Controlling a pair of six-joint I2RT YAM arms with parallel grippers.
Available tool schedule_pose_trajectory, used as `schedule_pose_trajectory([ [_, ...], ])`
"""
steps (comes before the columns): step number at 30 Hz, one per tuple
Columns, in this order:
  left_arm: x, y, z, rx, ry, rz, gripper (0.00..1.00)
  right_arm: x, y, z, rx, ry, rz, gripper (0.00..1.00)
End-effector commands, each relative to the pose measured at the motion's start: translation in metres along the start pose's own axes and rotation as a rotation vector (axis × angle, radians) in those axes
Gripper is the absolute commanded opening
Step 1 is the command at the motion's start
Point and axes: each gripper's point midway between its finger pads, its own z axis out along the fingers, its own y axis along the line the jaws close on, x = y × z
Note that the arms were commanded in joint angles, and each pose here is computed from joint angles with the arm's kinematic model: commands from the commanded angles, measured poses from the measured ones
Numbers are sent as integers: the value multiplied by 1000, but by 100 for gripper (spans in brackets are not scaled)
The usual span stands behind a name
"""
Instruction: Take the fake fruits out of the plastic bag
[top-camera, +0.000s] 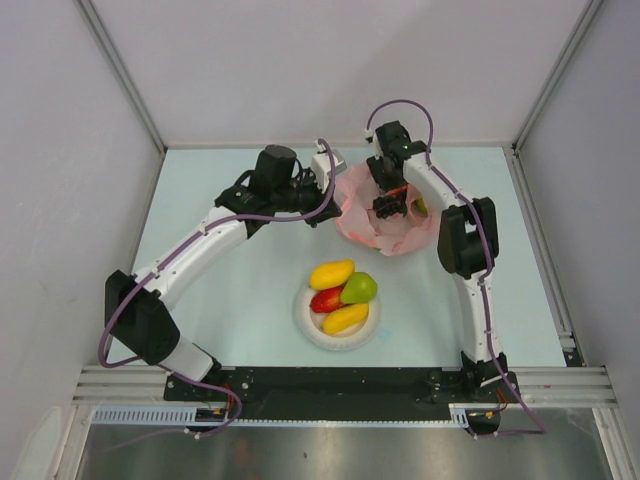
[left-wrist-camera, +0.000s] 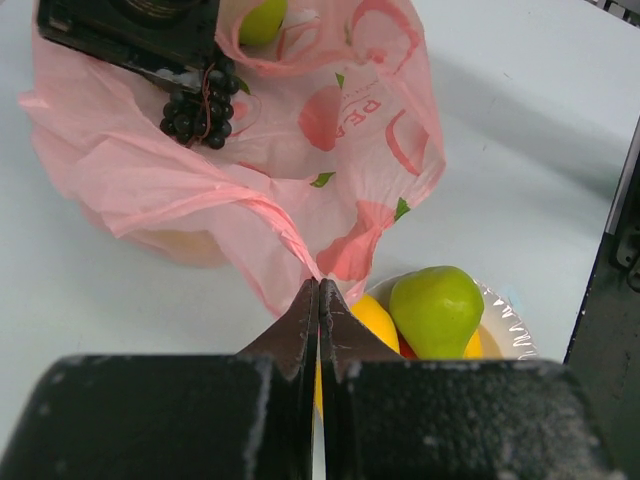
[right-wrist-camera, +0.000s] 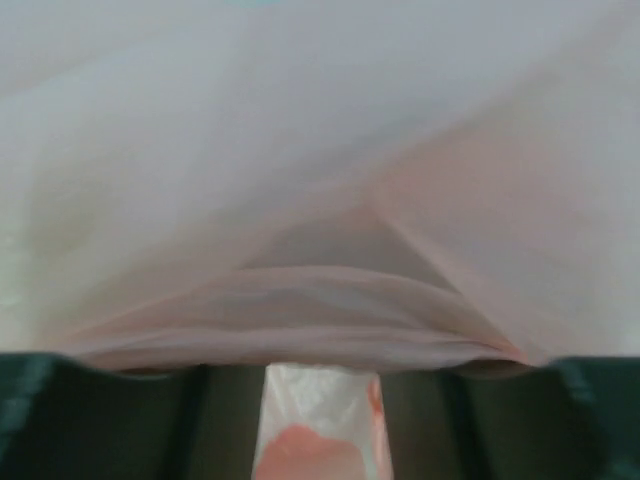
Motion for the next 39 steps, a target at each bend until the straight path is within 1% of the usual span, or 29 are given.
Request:
schedule_pose_trajectory([
  [1, -22, -4, -15, -10, -53, 49, 0, -41, -14, 0, 114, -117, 145, 58],
  [4, -24, -3, -16, -13, -55, 53, 0, -37, -13, 14, 155, -107, 162, 61],
  [5, -23, -2, -15, -13, -54, 56, 0, -38, -17, 16, 193, -110, 164, 60],
  [7, -23, -2, -14, -13, -54, 60, 0, -31, -17, 29, 213, -93, 178, 60],
  [9, -23, -1, -13, -10, -52, 59, 0, -35, -20, 33, 231, -101, 182, 60],
  [10, -22, -1, -12, -8, -51, 57, 0, -30, -19, 42, 237, -88, 168, 59],
  [14, -23, 0, -9, -5, -54, 52, 0, -24, -31, 53, 293, -76, 172, 56],
  [15, -22, -1, -8, -2, -52, 51, 1, -19, -33, 57, 302, -61, 145, 56],
  [18, -22, 0, -7, -2, -52, 48, 0, -12, -39, 63, 329, -45, 117, 50],
  [21, -23, 0, -5, 1, -54, 45, 0, -14, -44, 64, 339, -56, 97, 38],
  [22, -22, 1, -4, 0, -53, 41, 0, -17, -43, 63, 336, -64, 90, 28],
  [24, -22, 2, -4, -3, -53, 41, 0, -24, -41, 60, 323, -81, 73, 16],
  [25, -22, 2, -4, -4, -54, 40, 0, -25, -38, 58, 314, -84, 63, 5],
  [26, -22, 2, -3, -3, -53, 39, 0, -26, -38, 58, 313, -87, 58, 1],
  [30, -22, 2, -1, 1, -53, 38, 0, -29, -30, 51, 292, -92, 46, 0],
  [34, -21, 2, -1, 0, -55, 37, 0, -41, -15, 33, 244, -126, 23, 0],
  [37, -20, 1, -1, 4, -57, 29, 0, -39, -8, 37, 233, -120, 20, 1],
  [38, -22, 0, -1, 8, -61, 33, 0, -39, -9, 38, 234, -122, 26, 4],
  [39, -23, -1, -2, 9, -62, 34, 0, -40, -7, 40, 226, -125, 32, 15],
])
